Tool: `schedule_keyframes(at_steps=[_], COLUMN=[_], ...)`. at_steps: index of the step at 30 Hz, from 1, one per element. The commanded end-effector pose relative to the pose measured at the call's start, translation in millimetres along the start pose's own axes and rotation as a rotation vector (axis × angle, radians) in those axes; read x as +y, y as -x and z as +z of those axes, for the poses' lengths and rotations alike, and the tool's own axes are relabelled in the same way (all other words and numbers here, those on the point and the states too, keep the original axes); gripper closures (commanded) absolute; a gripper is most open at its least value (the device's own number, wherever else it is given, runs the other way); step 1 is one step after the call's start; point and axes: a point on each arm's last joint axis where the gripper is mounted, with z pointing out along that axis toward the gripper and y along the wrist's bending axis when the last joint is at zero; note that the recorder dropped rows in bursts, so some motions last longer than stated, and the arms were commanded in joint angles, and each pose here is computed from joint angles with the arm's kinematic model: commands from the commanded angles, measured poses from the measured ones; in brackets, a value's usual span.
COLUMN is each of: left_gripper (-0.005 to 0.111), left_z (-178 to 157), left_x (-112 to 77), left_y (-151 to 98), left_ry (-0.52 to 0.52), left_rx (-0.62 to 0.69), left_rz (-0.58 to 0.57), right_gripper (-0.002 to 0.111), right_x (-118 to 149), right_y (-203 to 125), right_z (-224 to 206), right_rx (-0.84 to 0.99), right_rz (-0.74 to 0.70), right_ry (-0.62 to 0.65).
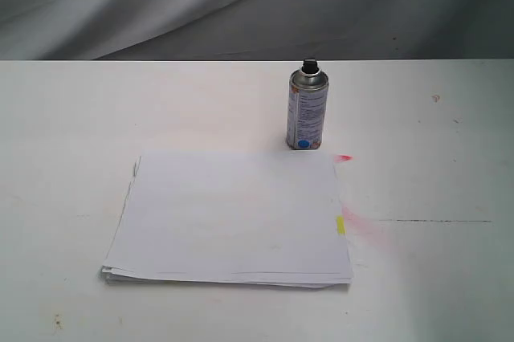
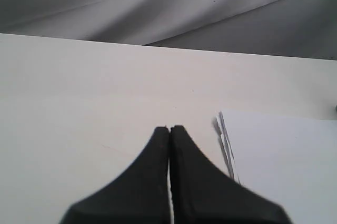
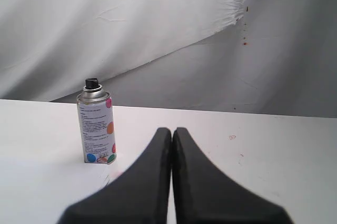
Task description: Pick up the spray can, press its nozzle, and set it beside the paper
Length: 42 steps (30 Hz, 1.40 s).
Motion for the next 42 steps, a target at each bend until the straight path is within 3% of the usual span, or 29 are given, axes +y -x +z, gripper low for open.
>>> schedule_keyframes(at_steps=[1, 26, 35, 42], left_gripper=[0.107, 0.107, 0.107, 0.107], left_z=[0, 0, 0, 0], left_x=[-0.1, -0.1, -0.1, -0.1], left_y=[-1, -1, -1, -1], left_ry=[-0.004, -0.004, -0.004, -0.004], left_rx=[-0.002, -0.002, -0.002, -0.002], left_rz=[-0.004, -0.004, -0.004, -0.004], right_gripper=[0.108, 0.108, 0.108, 0.108], right_x=[0, 0, 1, 3], right_y=[-1, -1, -4, 46], right_z=[0, 0, 0, -2], right_rx=[0.004, 0.004, 0.035, 0.070], right_rz=[-0.003, -0.003, 0.068, 0.065], right_ry=[-0.002, -0.002, 0.008, 0.027])
